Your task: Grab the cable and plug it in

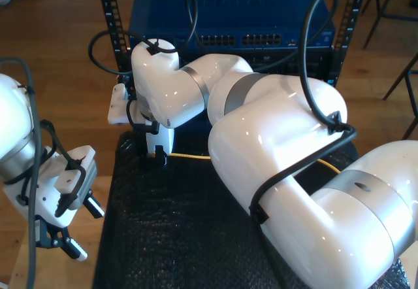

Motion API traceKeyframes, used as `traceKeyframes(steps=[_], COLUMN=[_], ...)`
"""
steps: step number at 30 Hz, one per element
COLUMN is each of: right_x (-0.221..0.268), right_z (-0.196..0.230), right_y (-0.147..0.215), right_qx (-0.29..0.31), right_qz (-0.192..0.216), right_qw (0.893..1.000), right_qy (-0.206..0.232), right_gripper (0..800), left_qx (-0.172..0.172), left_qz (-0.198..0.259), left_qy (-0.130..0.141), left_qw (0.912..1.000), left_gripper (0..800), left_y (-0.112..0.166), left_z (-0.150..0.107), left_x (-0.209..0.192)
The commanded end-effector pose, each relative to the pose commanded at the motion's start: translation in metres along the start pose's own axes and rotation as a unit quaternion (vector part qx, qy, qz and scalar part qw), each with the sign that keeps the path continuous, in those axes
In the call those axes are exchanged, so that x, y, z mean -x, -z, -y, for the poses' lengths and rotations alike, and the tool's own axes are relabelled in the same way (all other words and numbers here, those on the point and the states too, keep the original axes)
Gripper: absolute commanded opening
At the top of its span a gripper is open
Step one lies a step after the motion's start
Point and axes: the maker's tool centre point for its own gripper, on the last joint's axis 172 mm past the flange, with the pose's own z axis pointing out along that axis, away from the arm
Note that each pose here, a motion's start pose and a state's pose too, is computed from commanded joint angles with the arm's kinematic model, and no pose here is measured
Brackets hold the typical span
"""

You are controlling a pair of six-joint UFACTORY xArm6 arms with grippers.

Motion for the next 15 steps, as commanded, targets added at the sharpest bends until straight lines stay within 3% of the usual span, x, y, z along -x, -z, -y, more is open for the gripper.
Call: traceKeyframes(steps=[15], right_x=[0.0028], right_z=[-0.0041], right_y=[0.0023], right_qx=[0.012], right_qz=[0.01], right_qw=[1.0], right_qy=[0.001], right_gripper=[198], left_qx=[-0.003], left_qz=[0.001], left_qy=[-0.001], left_qw=[1.0], left_gripper=[800], left_y=[0.0031], left_z=[0.0021], left_x=[-0.0004])
